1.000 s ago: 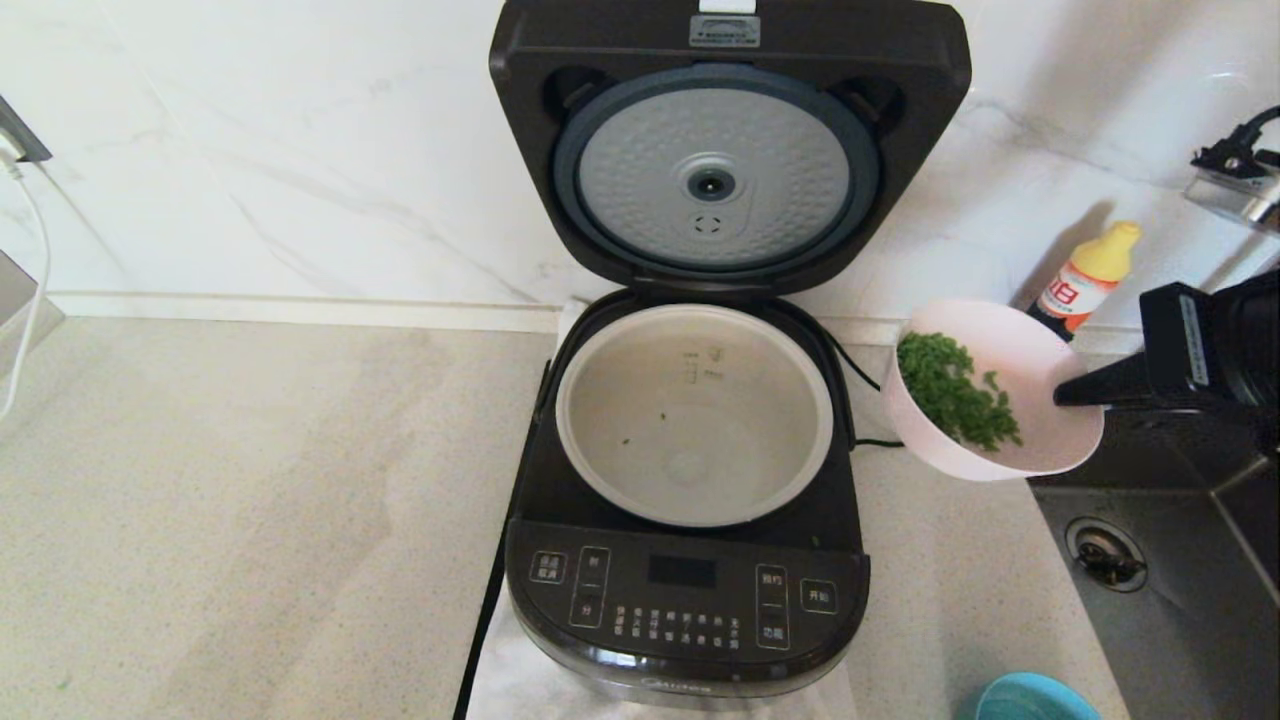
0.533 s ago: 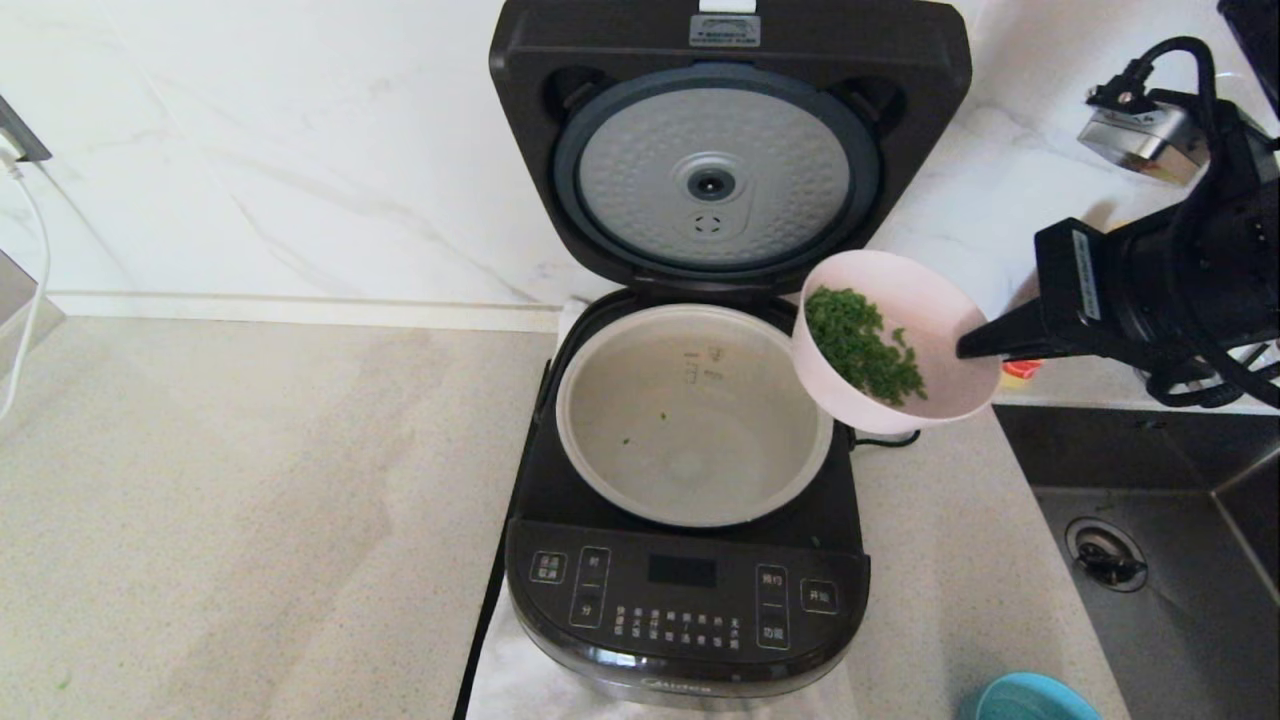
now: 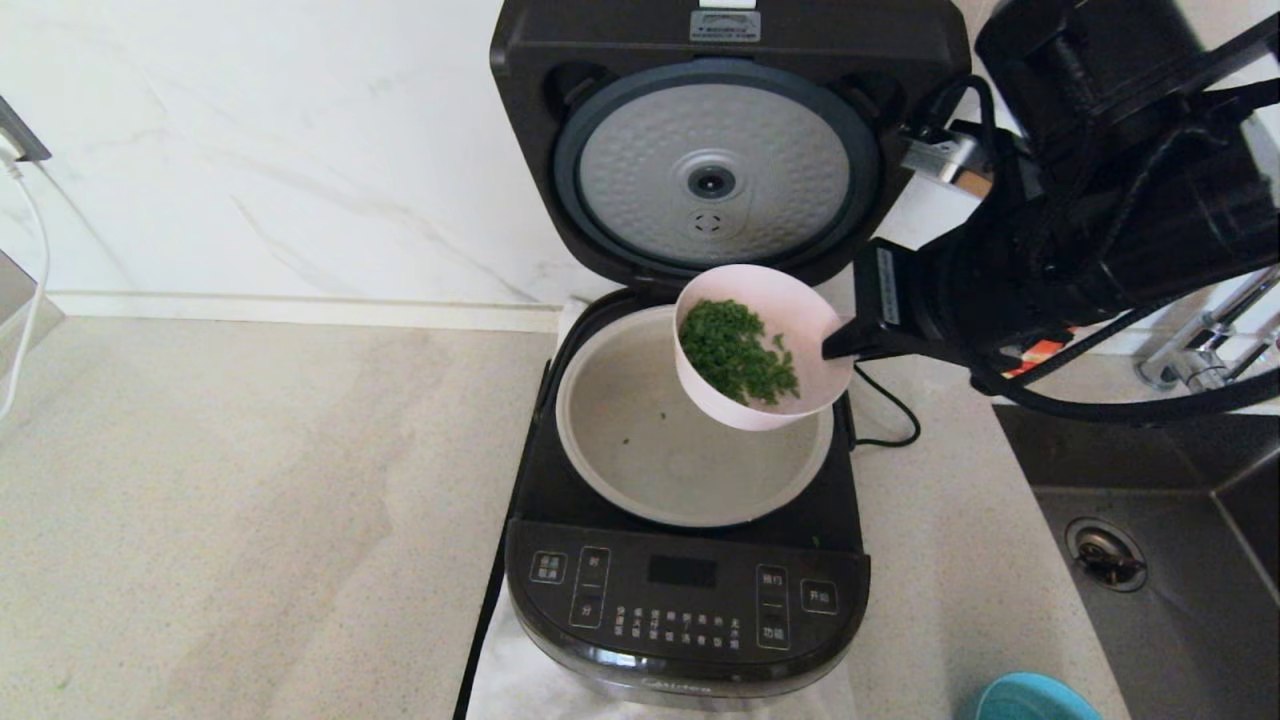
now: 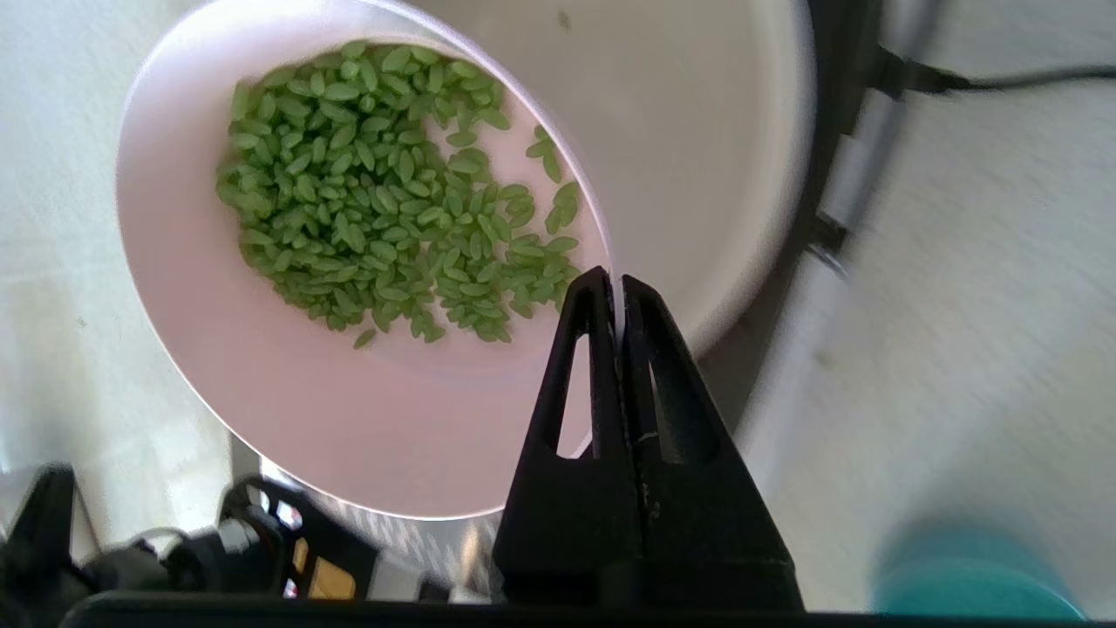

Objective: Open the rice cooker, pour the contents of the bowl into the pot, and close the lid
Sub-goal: Pour the chopped green onions from the bowl into the rice cooker

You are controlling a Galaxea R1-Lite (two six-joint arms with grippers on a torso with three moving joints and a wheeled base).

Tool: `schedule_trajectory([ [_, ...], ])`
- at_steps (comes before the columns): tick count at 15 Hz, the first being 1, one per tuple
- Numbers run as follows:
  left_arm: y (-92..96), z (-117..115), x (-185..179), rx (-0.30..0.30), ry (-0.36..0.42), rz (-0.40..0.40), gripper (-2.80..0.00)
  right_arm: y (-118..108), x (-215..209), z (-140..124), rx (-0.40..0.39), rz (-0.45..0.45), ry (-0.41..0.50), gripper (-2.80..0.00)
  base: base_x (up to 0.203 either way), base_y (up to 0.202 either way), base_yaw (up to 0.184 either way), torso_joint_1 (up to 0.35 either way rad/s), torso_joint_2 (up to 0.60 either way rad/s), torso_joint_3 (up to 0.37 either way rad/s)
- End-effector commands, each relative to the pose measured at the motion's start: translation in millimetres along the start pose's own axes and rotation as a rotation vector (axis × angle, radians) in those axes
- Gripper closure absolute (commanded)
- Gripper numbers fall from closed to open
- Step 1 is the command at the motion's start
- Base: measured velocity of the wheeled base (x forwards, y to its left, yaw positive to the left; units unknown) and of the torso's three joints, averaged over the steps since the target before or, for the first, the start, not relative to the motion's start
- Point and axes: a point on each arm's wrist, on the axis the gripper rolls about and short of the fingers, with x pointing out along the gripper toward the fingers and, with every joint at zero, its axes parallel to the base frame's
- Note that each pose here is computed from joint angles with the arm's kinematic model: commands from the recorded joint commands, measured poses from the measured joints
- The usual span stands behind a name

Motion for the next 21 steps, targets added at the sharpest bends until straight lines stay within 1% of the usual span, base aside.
schedule_trajectory([
  [1,0.0,-2.5,0.6,0.0,0.008,0.001,0.0,9.3,35.9,-1.7,-0.01,-0.017,-0.002,0.0,0.0,0.0,0.0,0.0,0.0,0.0],
  [4,0.0,-2.5,0.6,0.0,0.008,0.001,0.0,15.1,55.7,1.1,-0.01,-0.02,-0.06,0.0,0.0,0.0,0.0,0.0,0.0,0.0],
  [8,0.0,-2.5,0.6,0.0,0.008,0.001,0.0,18.7,58.9,4.4,-0.008,0.003,-0.1,0.0,0.0,0.0,0.0,0.0,0.0,0.0],
  [11,0.0,-2.5,0.6,0.0,0.008,0.001,0.0,20.0,62.3,5.5,-0.003,-0.04,-0.15,0.0,0.0,0.0,0.0,0.0,0.0,0.0],
  [14,0.0,-2.5,0.6,0.0,0.008,0.001,0.0,21.0,54.2,7.4,0.0,-0.047,-0.182,0.0,0.0,0.0,0.0,0.0,0.0,0.0],
  [16,0.0,-2.5,0.6,0.0,0.008,0.001,0.0,27.0,57.0,12.9,0.012,-0.049,-0.276,0.0,0.0,0.0,0.0,0.0,0.0,0.0],
  [18,0.0,-2.5,0.6,0.0,0.008,0.001,0.0,35.7,70.8,14.1,0.025,-0.083,-0.374,0.0,0.0,0.0,0.0,0.0,0.0,0.0],
  [19,0.0,-2.5,0.6,0.0,0.008,0.001,0.0,38.6,76.4,13.0,0.027,-0.108,-0.404,0.0,0.0,0.0,0.0,0.0,0.0,0.0],
  [20,0.0,-2.5,0.6,0.0,0.008,0.001,0.0,40.9,78.5,10.4,0.025,-0.122,-0.415,0.0,0.0,0.0,0.0,0.0,0.0,0.0],
  [21,0.0,-2.5,0.6,0.0,0.008,0.001,0.0,39.6,78.6,7.3,0.018,-0.129,-0.406,0.0,0.0,0.0,0.0,0.0,0.0,0.0],
])
